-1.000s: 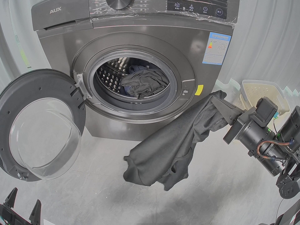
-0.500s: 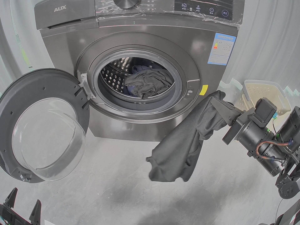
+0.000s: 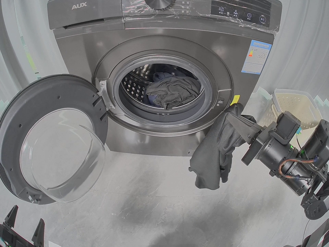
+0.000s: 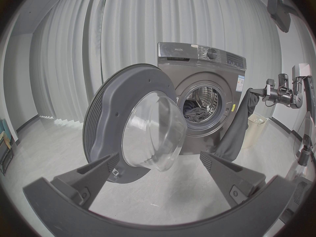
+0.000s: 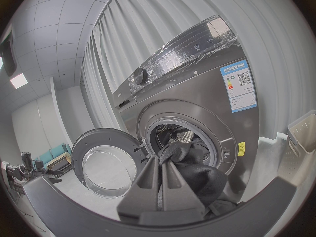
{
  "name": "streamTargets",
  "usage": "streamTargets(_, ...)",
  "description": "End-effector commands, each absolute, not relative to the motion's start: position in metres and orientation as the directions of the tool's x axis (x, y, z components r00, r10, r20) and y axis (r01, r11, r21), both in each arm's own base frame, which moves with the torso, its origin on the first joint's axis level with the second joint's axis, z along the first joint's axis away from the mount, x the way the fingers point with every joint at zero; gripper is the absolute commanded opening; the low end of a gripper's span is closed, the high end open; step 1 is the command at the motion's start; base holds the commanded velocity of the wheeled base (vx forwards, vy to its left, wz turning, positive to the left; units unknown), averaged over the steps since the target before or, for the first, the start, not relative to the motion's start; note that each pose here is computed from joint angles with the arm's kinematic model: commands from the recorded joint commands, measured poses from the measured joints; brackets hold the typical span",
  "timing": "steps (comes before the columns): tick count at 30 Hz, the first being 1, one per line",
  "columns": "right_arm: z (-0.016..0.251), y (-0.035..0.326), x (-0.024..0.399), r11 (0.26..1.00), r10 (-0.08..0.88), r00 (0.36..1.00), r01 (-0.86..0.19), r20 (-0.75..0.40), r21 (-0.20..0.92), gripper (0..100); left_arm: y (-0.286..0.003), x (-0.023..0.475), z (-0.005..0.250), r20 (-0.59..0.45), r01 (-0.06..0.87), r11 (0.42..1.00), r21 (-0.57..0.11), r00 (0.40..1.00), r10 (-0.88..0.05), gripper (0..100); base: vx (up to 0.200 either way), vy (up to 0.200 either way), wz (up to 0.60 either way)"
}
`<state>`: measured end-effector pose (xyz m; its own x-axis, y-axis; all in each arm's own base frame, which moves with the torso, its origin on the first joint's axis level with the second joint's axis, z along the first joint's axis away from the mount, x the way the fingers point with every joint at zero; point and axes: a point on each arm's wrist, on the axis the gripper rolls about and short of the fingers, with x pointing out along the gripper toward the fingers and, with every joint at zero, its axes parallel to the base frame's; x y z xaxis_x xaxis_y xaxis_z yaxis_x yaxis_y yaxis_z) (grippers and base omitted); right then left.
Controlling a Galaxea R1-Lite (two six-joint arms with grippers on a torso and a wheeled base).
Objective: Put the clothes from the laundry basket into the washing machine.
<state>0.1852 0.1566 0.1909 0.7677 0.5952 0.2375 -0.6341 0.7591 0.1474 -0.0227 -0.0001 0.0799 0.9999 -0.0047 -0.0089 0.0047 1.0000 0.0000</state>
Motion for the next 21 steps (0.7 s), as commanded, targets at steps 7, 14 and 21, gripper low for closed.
streamTargets(7,0.193,0.179,0.192,0.738,0.608,0.752,-0.654,0.254,0.168,0,0.0,-0.023,0.076,-0.005,0.011,0.999,0.032,1.0,-0.011,100,0.0,0.0,0.0)
streamTargets(14,0.179,0.209,0.193,0.696,0.662,0.717,-0.696,0.218,0.179,0,-0.001,-0.023,0.076,0.003,0.043,0.997,0.069,0.999,-0.043,100,0.0,0.0,0.0)
streamTargets(21,0.181,0.229,0.205,0.668,0.654,0.699,-0.713,0.288,0.214,0,-0.001,-0.023,0.076,0.005,0.05,0.996,0.068,0.999,-0.051,100,0.0,0.0,0.0)
